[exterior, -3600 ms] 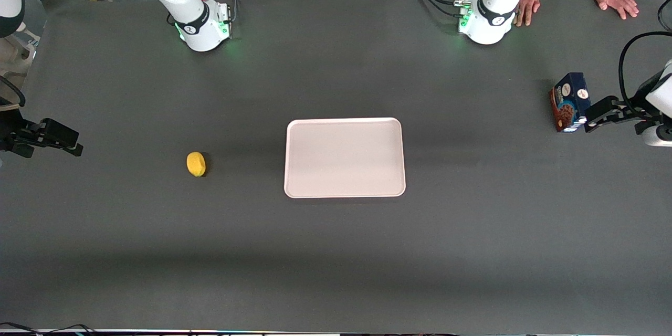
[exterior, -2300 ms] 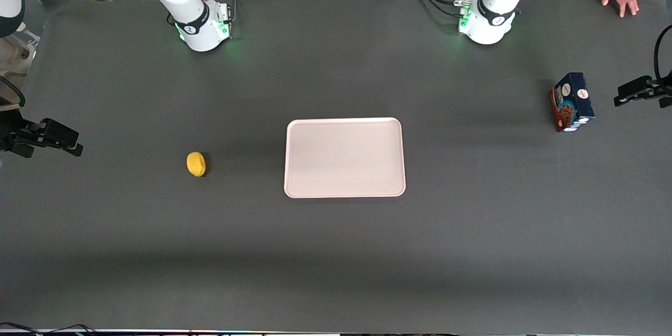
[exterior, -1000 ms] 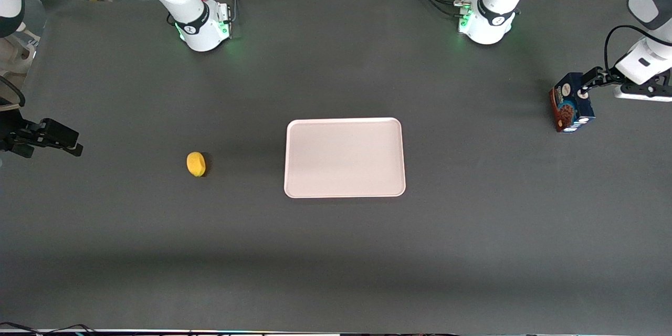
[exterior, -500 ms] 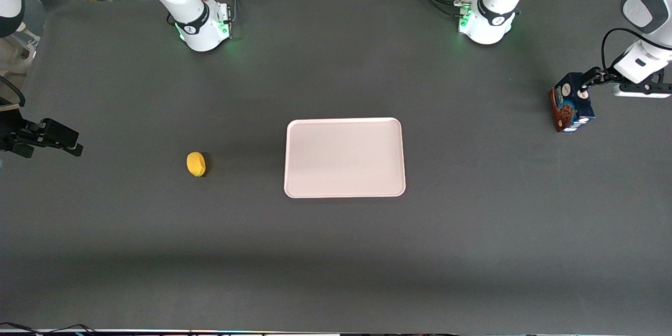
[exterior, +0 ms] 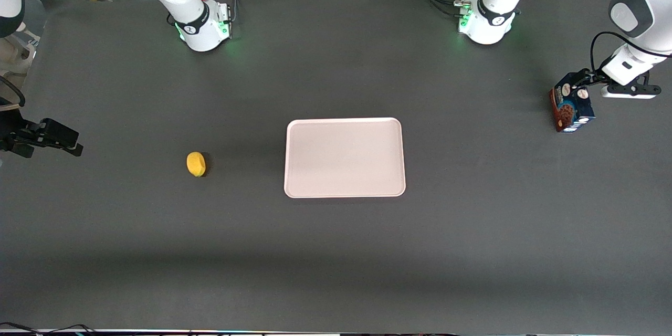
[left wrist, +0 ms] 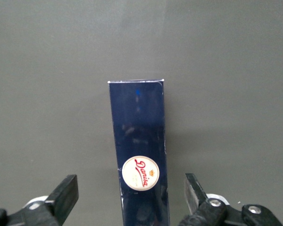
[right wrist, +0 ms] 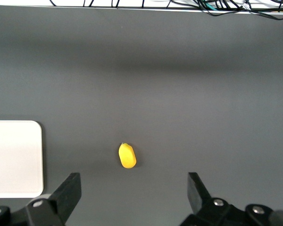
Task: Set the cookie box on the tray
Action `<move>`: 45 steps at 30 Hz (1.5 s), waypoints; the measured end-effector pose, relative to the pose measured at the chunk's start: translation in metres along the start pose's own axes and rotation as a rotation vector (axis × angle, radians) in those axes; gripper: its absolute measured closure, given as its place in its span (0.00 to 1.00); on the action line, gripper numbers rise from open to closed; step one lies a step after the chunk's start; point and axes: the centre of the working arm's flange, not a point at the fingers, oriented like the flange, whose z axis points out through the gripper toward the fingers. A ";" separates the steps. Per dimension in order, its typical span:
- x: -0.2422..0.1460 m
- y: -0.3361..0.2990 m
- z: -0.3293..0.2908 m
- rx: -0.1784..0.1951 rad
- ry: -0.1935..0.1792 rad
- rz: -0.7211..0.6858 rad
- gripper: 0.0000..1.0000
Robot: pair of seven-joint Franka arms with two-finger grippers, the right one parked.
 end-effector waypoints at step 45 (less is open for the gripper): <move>-0.002 0.008 0.046 -0.019 -0.036 -0.065 0.44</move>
